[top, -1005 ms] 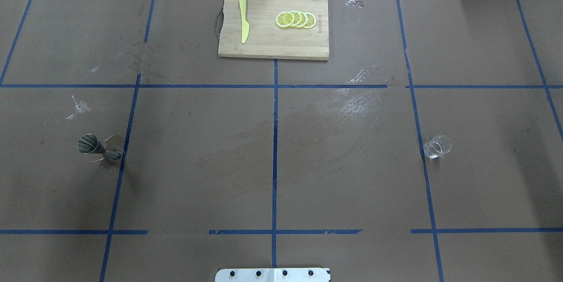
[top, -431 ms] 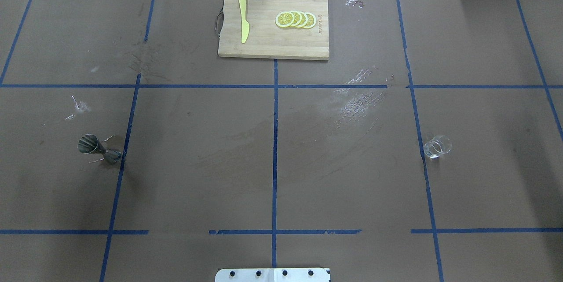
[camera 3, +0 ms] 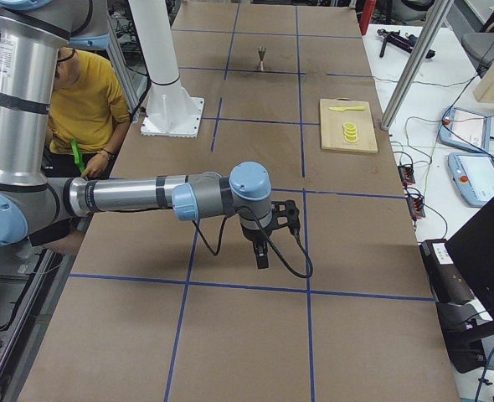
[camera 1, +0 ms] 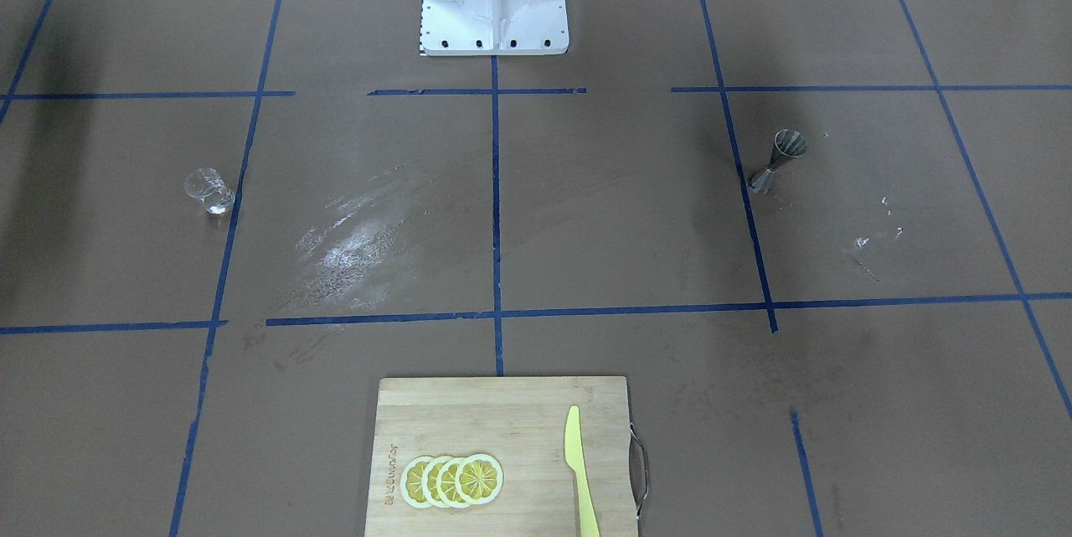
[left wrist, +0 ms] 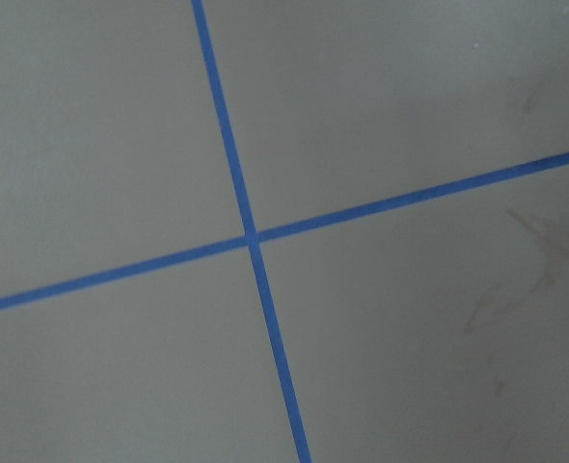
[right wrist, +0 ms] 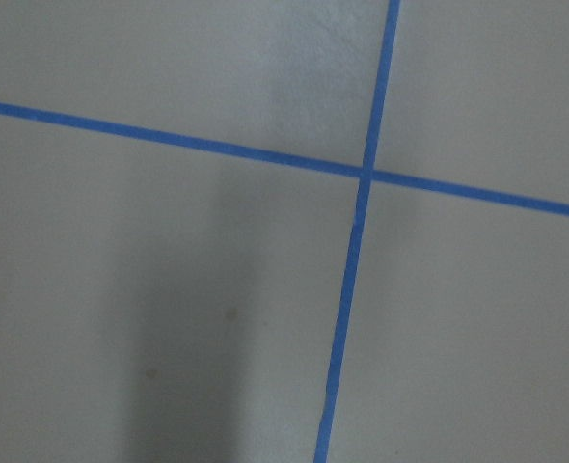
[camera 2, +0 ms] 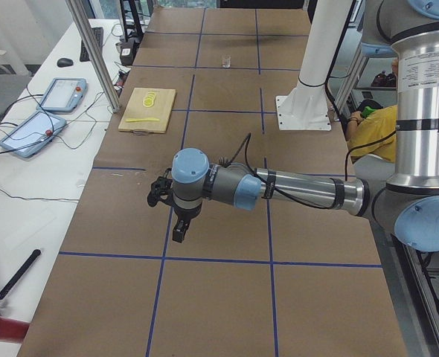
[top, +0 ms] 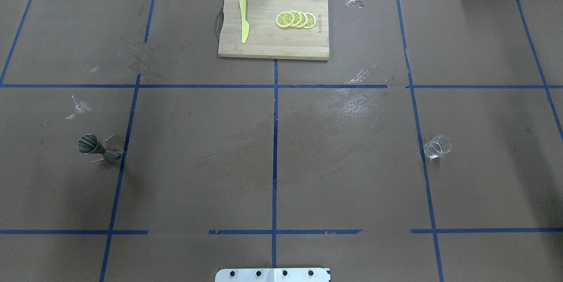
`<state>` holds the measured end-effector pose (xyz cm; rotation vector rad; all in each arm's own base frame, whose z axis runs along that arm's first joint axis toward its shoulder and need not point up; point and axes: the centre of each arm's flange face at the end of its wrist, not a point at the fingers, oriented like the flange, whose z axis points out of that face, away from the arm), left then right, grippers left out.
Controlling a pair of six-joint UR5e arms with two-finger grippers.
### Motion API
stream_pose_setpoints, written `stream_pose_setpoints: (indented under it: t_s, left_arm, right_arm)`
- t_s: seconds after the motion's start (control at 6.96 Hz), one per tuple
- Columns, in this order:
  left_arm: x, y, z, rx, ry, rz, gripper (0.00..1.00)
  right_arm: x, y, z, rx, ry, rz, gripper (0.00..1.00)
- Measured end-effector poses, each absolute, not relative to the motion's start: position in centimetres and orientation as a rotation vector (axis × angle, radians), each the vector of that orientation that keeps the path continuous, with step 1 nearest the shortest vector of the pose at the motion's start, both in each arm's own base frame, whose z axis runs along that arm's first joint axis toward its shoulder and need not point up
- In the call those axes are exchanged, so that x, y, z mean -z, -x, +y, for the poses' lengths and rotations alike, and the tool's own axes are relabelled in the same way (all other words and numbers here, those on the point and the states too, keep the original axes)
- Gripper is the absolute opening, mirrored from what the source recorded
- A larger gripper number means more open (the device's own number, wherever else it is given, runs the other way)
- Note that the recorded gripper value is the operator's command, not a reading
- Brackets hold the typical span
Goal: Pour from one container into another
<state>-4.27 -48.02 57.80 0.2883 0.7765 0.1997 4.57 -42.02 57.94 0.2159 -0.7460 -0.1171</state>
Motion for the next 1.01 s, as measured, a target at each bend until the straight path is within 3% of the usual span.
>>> stream_pose_setpoints:
  t_s: [1.01]
  left_arm:
    - [-53.5,4.2,-49.2,-0.351,-0.759,0.767,1.0]
  right_arm:
    - [-55.4,-4.5,-44.2,0.038,-0.303,-0.774,1.0]
